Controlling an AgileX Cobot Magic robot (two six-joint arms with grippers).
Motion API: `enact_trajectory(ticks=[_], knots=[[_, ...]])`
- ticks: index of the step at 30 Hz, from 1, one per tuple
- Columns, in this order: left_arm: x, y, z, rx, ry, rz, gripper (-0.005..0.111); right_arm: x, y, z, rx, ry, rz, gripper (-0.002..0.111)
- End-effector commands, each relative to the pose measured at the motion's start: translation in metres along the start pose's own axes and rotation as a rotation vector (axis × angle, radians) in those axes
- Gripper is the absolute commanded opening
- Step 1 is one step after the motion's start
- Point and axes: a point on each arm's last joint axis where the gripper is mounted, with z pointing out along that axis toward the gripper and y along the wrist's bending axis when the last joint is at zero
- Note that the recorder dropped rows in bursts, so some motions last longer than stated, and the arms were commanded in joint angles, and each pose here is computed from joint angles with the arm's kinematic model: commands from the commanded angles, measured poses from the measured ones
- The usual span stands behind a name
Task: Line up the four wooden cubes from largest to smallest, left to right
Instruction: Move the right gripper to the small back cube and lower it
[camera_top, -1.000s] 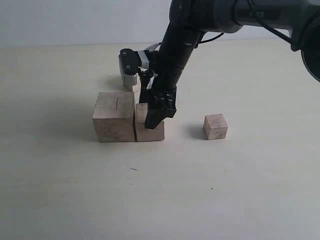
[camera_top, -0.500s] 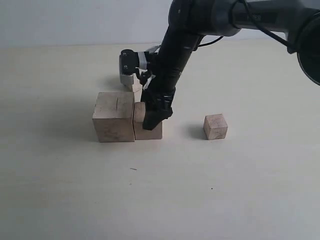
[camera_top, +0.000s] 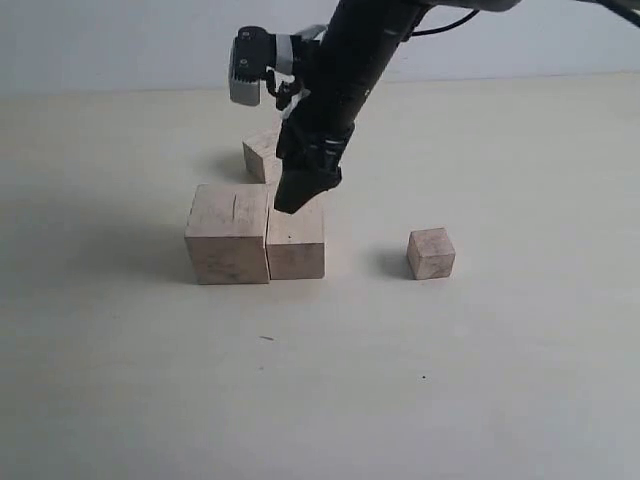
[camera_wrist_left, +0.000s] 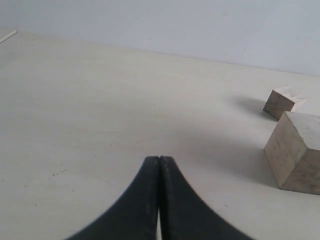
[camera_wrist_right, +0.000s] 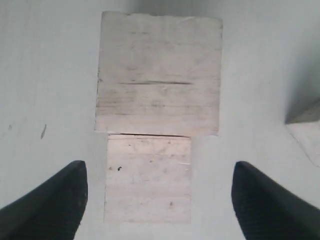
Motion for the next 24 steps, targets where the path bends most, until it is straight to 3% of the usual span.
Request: enact_trajectory(ticks=[1, 3, 6, 10, 14, 16, 21, 24], knots=[[0.0, 0.0, 0.0, 0.007, -0.009, -0.004, 0.0, -0.007, -0.008, -0.025, 0.192, -0.031, 0.125, 0.07], [0.0, 0.0, 0.0, 0.007, -0.009, -0.004, 0.0, -0.009, -0.019, -0.033, 0.328, -0.07, 0.259, 0.064], [0.0, 0.0, 0.0, 0.007, -0.009, -0.004, 0.0, -0.011, -0.026, -0.04, 0.428, -0.141, 0.442, 0.057], [0.0, 0.0, 0.0, 0.007, -0.009, -0.004, 0.0, -0.014, -0.034, -0.039, 0.474, -0.224, 0.527, 0.054], [0.0, 0.0, 0.0, 0.007, -0.009, -0.004, 0.0, -0.014, -0.04, -0.019, 0.428, -0.291, 0.616, 0.055], [0.0, 0.0, 0.0, 0.007, -0.009, -0.004, 0.0, -0.012, -0.044, -0.005, 0.402, -0.305, 0.655, 0.06], [0.0, 0.0, 0.0, 0.007, -0.009, -0.004, 0.0, -0.004, -0.056, 0.024, 0.416, -0.332, 0.702, 0.091], [0.0, 0.0, 0.0, 0.007, -0.009, -0.004, 0.0, -0.002, -0.063, 0.031, 0.459, -0.385, 0.724, 0.099]])
